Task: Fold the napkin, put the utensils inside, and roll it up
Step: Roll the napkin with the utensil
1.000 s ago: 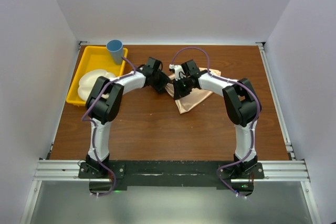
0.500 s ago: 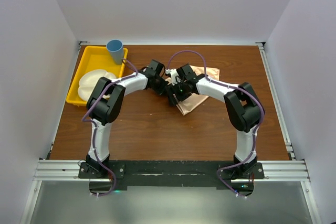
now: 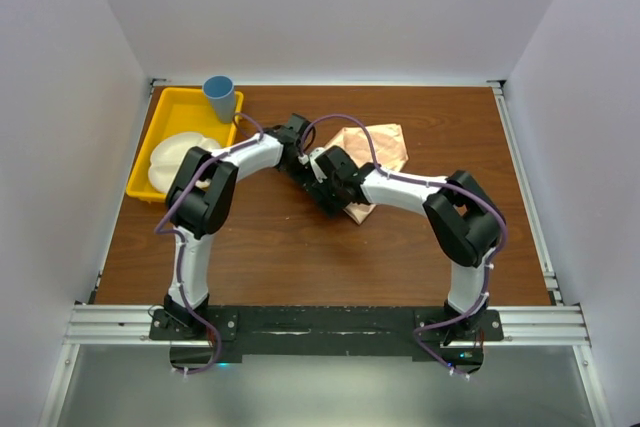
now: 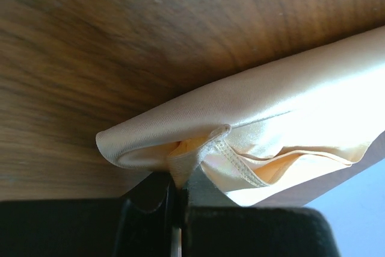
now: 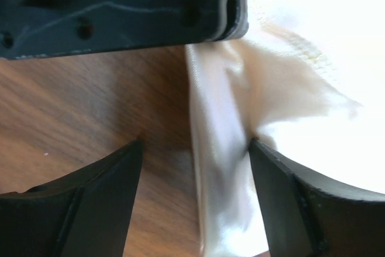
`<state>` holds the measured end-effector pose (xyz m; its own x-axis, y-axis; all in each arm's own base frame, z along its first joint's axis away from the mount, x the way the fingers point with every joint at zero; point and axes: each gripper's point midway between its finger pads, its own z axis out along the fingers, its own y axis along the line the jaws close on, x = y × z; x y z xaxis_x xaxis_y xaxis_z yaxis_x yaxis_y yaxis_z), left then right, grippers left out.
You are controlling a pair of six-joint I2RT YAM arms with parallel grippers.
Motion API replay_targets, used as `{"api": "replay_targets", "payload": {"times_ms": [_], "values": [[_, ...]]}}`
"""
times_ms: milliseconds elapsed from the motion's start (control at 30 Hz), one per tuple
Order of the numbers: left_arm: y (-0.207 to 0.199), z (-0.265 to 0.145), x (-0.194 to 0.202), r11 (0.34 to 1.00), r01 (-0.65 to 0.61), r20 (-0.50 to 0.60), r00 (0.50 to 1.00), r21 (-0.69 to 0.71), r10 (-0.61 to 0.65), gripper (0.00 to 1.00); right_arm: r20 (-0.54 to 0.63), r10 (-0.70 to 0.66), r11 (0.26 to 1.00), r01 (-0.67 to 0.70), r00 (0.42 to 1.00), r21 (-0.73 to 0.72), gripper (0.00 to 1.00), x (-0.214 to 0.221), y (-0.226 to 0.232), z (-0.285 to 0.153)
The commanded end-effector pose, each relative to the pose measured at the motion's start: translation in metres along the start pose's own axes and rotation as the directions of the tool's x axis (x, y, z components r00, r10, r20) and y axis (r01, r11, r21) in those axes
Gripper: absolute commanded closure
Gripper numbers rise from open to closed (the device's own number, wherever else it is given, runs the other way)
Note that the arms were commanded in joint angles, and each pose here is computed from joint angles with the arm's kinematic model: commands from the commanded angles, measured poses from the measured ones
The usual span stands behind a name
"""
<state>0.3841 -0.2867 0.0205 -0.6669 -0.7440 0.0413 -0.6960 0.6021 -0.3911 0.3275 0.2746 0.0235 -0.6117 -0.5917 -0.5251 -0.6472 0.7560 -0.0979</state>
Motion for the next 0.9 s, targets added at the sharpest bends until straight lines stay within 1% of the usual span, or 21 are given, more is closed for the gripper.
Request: {"api": "replay_targets", "payload": {"times_ms": [0, 133, 200, 300, 333, 400, 433, 500, 533, 600, 633, 667, 700, 733, 767, 800, 833, 867], "values": [[0.028, 0.0, -0.003, 0.994, 0.0, -0.028, 1.0, -0.114, -0.003, 1.0, 0.005, -0.082, 0.978, 0.079, 0.997, 0.194, 0.31, -0.002, -0.034, -0.003], [0.034, 0.001, -0.004, 0.991, 0.004, -0.045, 0.999, -0.131, -0.01, 1.0, -0.016, -0.116, 0.965, 0.116, 0.993, 0.234, 0.4, 0.002, -0.041, 0.002], [0.033, 0.001, -0.003, 0.991, -0.006, -0.056, 0.998, -0.132, -0.001, 1.0, -0.028, -0.124, 0.963, 0.127, 0.992, 0.238, 0.41, 0.006, -0.041, 0.007], [0.034, 0.0, -0.004, 0.989, -0.02, -0.061, 0.998, -0.145, 0.011, 1.0, -0.038, -0.138, 0.964, 0.144, 0.99, 0.225, 0.48, 0.007, -0.038, 0.011], [0.034, 0.001, -0.003, 0.989, -0.02, -0.063, 0.998, -0.146, 0.011, 1.0, -0.039, -0.14, 0.965, 0.145, 0.989, 0.216, 0.55, 0.007, -0.037, 0.011], [0.033, 0.003, -0.001, 0.989, -0.03, -0.081, 0.997, -0.143, 0.019, 1.0, -0.044, -0.133, 0.975, 0.139, 0.99, 0.172, 0.62, 0.009, -0.029, 0.014], [0.033, 0.003, -0.001, 0.989, -0.042, -0.082, 0.996, -0.142, 0.031, 1.0, -0.043, -0.12, 0.98, 0.126, 0.992, 0.153, 0.7, 0.009, -0.025, 0.015], [0.028, 0.002, -0.009, 0.985, -0.106, -0.051, 0.994, -0.133, 0.1, 1.0, -0.061, -0.104, 0.992, 0.108, 0.993, 0.061, 0.75, 0.014, -0.009, 0.017], [0.027, 0.001, -0.011, 0.982, -0.132, -0.043, 0.991, -0.132, 0.128, 1.0, -0.07, -0.087, 0.996, 0.089, 0.994, 0.025, 0.8, 0.017, -0.002, 0.019], [0.018, 0.0, -0.021, 0.97, -0.227, -0.012, 0.974, -0.091, 0.227, 1.0, -0.095, -0.065, 0.995, 0.057, 0.993, -0.087, 0.85, 0.023, 0.017, 0.02], [0.013, -0.005, -0.023, 0.962, -0.264, 0.005, 0.964, -0.068, 0.265, 1.0, -0.107, -0.04, 0.994, 0.028, 0.993, -0.104, 0.87, 0.024, 0.02, 0.021], [0.011, -0.007, -0.026, 0.94, -0.338, 0.015, 0.941, -0.044, 0.339, 1.0, -0.121, -0.027, 0.99, 0.01, 0.992, -0.139, 0.89, 0.027, 0.025, 0.021], [-0.006, -0.009, -0.031, 0.922, -0.385, 0.061, 0.922, 0.028, 0.383, 0.97, -0.127, 0.001, 0.976, -0.029, 0.992, -0.216, 0.92, 0.027, 0.034, 0.02], [-0.009, -0.015, -0.032, 0.901, -0.43, 0.081, 0.902, 0.057, 0.425, 0.93, -0.141, 0.03, 0.969, -0.063, 0.99, -0.241, 0.94, 0.03, 0.036, 0.022], [-0.012, -0.019, -0.035, 0.864, -0.497, 0.106, 0.866, 0.073, 0.489, 0.76, -0.148, 0.041, 0.959, -0.08, 0.988, -0.273, 0.94, 0.03, 0.039, 0.022], [-0.025, -0.023, -0.036, 0.832, -0.541, 0.145, 0.839, 0.121, 0.524, 0.71, -0.16, 0.07, 0.936, -0.12, 0.985, -0.332, 0.96, 0.03, 0.044, 0.021], [-0.028, -0.031, -0.037, 0.814, -0.567, 0.158, 0.822, 0.129, 0.547, 0.7, -0.19, 0.108, 0.919, -0.171, 0.976, -0.356, 0.98, 0.033, 0.047, 0.023], [-0.03, -0.035, -0.04, 0.782, -0.61, 0.183, 0.789, 0.125, 0.587, 0.63, -0.197, 0.128, 0.9, -0.197, 0.972, -0.388, 0.98, 0.033, 0.049, 0.024]]}}
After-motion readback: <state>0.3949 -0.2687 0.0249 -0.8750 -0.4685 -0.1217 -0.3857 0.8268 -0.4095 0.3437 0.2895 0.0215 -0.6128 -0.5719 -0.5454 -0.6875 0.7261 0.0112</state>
